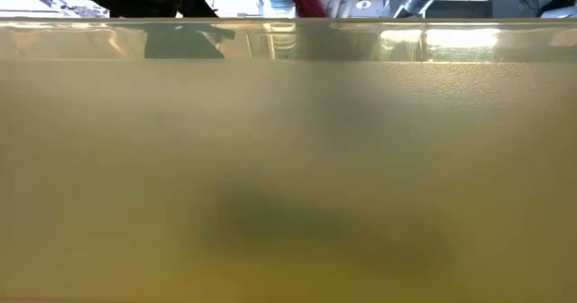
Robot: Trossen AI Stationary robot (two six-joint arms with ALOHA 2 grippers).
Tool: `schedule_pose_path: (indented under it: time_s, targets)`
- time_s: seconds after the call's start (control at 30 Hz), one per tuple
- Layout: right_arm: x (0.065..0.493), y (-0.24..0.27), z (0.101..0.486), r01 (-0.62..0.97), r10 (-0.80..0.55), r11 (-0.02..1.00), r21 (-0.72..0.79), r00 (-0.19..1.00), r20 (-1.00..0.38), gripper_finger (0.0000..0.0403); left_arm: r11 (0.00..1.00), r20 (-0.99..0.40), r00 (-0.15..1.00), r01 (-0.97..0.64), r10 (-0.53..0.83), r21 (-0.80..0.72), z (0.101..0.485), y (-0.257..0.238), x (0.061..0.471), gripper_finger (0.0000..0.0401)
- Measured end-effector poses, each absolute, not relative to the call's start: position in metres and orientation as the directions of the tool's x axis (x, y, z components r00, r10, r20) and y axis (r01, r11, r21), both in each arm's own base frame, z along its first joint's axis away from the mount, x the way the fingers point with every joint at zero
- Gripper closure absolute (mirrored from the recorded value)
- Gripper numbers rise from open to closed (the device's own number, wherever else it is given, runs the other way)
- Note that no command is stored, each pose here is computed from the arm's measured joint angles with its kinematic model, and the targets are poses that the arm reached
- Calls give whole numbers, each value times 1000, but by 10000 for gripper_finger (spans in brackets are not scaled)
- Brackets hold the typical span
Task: Pick and place USB-C Cables
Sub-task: Put the pink charger cable into the yellow bin
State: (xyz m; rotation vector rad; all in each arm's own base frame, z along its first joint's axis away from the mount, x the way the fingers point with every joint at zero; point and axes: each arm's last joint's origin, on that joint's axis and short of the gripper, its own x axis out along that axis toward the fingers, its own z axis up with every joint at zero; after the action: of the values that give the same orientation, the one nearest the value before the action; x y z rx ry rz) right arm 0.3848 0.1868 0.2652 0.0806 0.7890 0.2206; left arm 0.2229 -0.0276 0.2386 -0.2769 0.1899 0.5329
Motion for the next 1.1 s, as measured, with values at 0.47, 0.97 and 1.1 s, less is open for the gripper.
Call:
schedule_pose_path:
  time_s: [0.47, 0.97, 1.1]
  targets:
    - [411, 184, 215, -183, 358, 933, 311, 575, -736, 379, 827, -273, 847, -517, 457, -219, 244, -22, 213, 189]
    - [409, 166, 209, 4, 285, 942, 336, 521, -804, 380, 824, -269, 848, -517, 457, -231, 244, -23, 213, 189]
    - [409, 165, 209, 42, 239, 950, 309, 538, -808, 377, 824, -269, 848, -518, 457, -232, 244, -22, 213, 189]
